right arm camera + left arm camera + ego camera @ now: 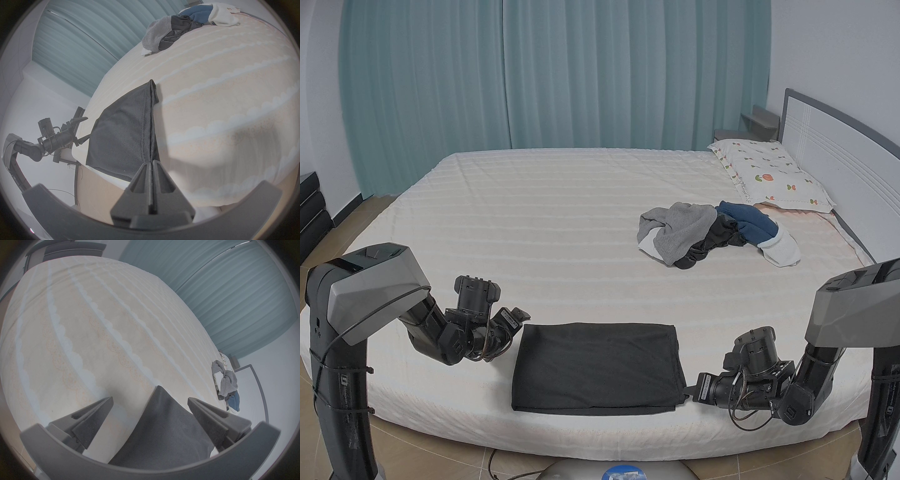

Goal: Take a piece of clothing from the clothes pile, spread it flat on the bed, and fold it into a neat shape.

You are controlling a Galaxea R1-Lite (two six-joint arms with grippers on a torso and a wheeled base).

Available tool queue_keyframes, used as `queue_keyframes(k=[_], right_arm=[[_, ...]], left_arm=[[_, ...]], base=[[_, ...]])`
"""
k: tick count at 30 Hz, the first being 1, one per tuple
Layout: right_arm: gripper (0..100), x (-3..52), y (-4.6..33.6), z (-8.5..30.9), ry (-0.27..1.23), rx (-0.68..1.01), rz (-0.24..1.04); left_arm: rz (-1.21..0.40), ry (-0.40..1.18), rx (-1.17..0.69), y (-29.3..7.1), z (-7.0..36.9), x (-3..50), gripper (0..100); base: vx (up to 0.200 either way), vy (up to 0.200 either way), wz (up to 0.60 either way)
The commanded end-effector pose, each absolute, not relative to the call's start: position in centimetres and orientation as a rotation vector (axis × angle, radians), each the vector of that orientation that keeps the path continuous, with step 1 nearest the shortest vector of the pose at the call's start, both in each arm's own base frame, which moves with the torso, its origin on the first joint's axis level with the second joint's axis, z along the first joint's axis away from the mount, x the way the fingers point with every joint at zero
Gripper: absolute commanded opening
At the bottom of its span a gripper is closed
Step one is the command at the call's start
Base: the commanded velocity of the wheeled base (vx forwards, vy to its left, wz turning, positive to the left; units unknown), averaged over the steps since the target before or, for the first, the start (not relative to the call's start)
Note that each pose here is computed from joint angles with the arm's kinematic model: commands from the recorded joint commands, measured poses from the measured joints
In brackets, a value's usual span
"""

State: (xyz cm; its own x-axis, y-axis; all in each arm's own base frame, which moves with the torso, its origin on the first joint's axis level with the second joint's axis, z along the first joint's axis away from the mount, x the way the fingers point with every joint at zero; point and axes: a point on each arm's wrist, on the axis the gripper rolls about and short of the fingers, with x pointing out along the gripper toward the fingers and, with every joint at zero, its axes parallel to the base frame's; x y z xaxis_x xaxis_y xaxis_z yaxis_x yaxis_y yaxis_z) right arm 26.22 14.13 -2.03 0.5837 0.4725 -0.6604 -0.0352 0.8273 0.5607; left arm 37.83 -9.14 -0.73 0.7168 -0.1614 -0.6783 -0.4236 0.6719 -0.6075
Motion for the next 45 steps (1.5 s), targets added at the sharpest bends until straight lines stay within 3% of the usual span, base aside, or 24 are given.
queue_keyframes(k=[1,15,16,20,28,38,45], right_arm=[[0,26.1,14.0,-2.0,0.909,0.532,0.311],[0,25.9,13.7,-2.3,0.918,0.499,0.311],[100,26.0,13.6,-2.5,0.920,0.491,0.310],[100,26.5,13.7,-2.9,0.913,0.482,0.313],[100,30.5,13.2,-1.4,0.744,0.582,0.301],[100,35.4,14.7,-2.5,0.671,0.774,0.267],[100,37.9,16.6,-4.5,0.632,0.776,0.264]], left_arm=[[0.165,0.777,-0.842,-9.1,-0.7,37.9,100],[0.167,0.778,-0.841,-9.1,-0.7,37.8,100],[0.166,0.779,-0.841,-9.1,-0.7,37.8,100],[0.167,0.778,-0.841,-9.1,-0.7,37.9,100],[0.167,0.777,-0.841,-9.1,-0.7,37.9,100],[0.166,0.776,-0.839,-9.2,-0.7,37.9,100],[0.164,0.776,-0.838,-9.3,-0.7,37.9,100]], base=[[0.000,0.000,0.00],[0.000,0.000,0.00],[0.000,0.000,0.00],[0.000,0.000,0.00],[0.000,0.000,0.00],[0.000,0.000,0.00],[0.000,0.000,0.00]])
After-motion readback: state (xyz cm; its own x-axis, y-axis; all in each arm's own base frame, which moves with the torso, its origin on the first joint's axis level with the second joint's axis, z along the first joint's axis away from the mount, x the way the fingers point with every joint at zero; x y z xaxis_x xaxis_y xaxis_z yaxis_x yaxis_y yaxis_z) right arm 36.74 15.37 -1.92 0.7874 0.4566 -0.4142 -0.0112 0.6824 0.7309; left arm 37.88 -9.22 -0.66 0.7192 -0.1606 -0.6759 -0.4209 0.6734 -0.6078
